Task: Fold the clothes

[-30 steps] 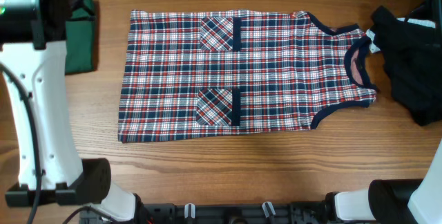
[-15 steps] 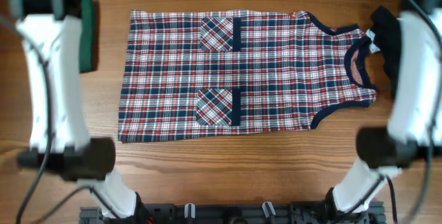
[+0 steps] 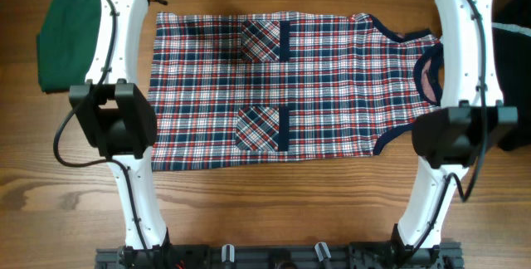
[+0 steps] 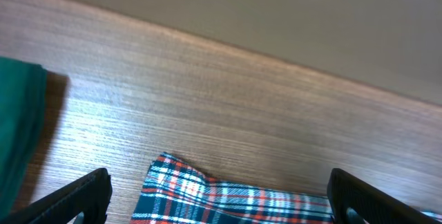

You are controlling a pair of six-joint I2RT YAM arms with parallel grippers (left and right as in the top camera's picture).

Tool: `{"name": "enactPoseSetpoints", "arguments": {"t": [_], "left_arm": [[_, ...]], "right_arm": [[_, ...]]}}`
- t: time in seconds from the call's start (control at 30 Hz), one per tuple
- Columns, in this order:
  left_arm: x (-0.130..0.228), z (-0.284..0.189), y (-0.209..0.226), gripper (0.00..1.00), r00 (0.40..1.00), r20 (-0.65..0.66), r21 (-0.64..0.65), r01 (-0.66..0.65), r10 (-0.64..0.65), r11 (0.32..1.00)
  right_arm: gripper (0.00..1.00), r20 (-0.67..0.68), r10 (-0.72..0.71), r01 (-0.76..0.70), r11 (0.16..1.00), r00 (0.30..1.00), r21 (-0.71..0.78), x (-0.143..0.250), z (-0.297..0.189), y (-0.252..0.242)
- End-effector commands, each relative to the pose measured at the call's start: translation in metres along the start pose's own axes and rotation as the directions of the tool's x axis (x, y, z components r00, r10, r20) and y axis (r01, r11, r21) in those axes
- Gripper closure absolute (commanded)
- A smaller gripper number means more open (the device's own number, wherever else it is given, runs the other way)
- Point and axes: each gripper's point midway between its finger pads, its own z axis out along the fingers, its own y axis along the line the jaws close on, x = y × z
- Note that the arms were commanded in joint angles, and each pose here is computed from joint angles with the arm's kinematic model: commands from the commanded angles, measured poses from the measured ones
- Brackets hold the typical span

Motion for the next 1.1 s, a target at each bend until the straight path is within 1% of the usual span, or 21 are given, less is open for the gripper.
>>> {"name": "enactPoseSetpoints", "arguments": {"t": [0.0,0.2,0.4,0.67,0.83,1.07], "left_arm": [[0.006,0.012,0.008,0.00,1.000,-0.014,-0.026,-0.020,0.019,0.999],[0.022,0.029,0.014,0.00,0.997,-0.064,-0.039,-0.036,0.034,0.999],[0.042,0.053,0.020,0.00,0.993,-0.110,-0.057,-0.040,0.034,0.998],[0.070,0.082,0.027,0.00,0.983,-0.179,-0.073,-0.045,0.032,0.996],[0.077,0.090,0.030,0.00,0.981,-0.192,-0.081,-0.047,0.030,0.996],[0.073,0.092,0.032,0.00,0.985,-0.171,-0.090,-0.047,0.031,0.995]], "right_arm": [[0.01,-0.100,0.022,-0.024,1.000,0.995,-0.016,0.033,0.041,0.002],[0.00,-0.189,0.029,-0.038,0.998,0.982,-0.042,0.064,0.067,0.006],[0.01,-0.182,0.029,-0.038,0.998,0.983,-0.042,0.062,0.068,0.004],[0.00,-0.246,0.041,-0.051,0.998,0.969,-0.035,0.088,0.089,-0.004],[0.01,-0.273,0.036,-0.056,0.996,0.961,-0.068,0.100,0.101,0.001],[0.00,-0.275,0.020,-0.042,0.997,0.961,-0.071,0.102,0.103,0.001]]}}
